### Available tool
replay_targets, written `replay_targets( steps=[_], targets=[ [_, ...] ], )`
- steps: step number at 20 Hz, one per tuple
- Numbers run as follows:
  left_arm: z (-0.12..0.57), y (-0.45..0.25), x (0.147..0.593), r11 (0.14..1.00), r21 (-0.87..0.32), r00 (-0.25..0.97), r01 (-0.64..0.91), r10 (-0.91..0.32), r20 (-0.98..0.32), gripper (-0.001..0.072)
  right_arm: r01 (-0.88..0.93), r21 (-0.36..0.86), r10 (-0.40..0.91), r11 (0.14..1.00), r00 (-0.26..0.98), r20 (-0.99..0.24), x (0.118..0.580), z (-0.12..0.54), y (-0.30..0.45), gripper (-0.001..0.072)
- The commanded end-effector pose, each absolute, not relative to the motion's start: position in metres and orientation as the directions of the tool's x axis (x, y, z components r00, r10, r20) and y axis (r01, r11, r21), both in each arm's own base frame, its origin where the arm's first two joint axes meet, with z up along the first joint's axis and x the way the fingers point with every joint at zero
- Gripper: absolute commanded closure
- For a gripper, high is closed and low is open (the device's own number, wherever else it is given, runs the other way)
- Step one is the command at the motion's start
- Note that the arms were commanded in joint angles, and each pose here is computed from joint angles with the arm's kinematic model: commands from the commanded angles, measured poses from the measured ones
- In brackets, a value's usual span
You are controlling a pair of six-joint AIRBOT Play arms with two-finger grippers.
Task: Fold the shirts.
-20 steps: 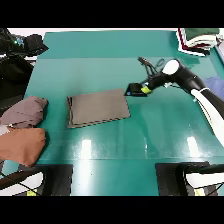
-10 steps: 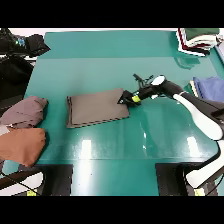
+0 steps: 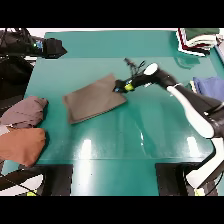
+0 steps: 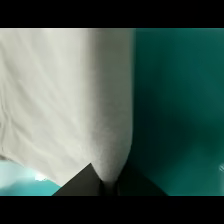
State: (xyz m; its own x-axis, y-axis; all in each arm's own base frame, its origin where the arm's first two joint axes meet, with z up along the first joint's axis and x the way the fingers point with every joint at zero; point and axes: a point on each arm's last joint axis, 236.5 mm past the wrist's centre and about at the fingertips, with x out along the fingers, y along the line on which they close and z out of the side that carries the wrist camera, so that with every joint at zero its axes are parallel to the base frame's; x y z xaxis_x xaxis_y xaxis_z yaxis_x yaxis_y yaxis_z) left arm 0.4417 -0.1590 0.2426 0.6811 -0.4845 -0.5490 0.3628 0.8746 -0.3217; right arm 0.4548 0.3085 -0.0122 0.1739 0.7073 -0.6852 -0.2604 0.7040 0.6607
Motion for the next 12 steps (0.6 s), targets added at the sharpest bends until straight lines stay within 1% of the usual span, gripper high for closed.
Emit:
replay_targets(
  steps=[1,3,6,9,12],
  targets=[
    [0.241,-0.171,0.436,0.862,-0.324,0.66,0.39,-0.507,-0.554,0.0677,-0.222,0.543,0.586,0.81,0.342,-0.734,0.491,0.028,0.214,0.0695],
    [0.241,-0.171,0.436,0.862,-0.325,0.66,0.389,-0.507,-0.554,0.0678,-0.132,0.495,0.497,0.859,0.449,-0.742,0.504,0.056,0.13,0.0695],
    [0.241,-0.171,0.436,0.862,-0.328,0.661,0.387,-0.507,-0.553,0.0678,0.037,0.45,0.339,0.892,0.603,-0.722,0.509,0.096,0.005,0.0695],
    [0.241,-0.172,0.436,0.862,-0.332,0.661,0.384,-0.508,-0.553,0.0678,0.222,0.44,0.161,0.87,0.716,-0.679,0.495,0.126,-0.113,0.0695],
    [0.241,-0.171,0.436,0.861,-0.347,0.66,0.371,-0.507,-0.554,0.0678,0.356,0.445,0.037,0.822,0.746,-0.665,0.471,0.134,-0.193,0.0695]
  ],
)
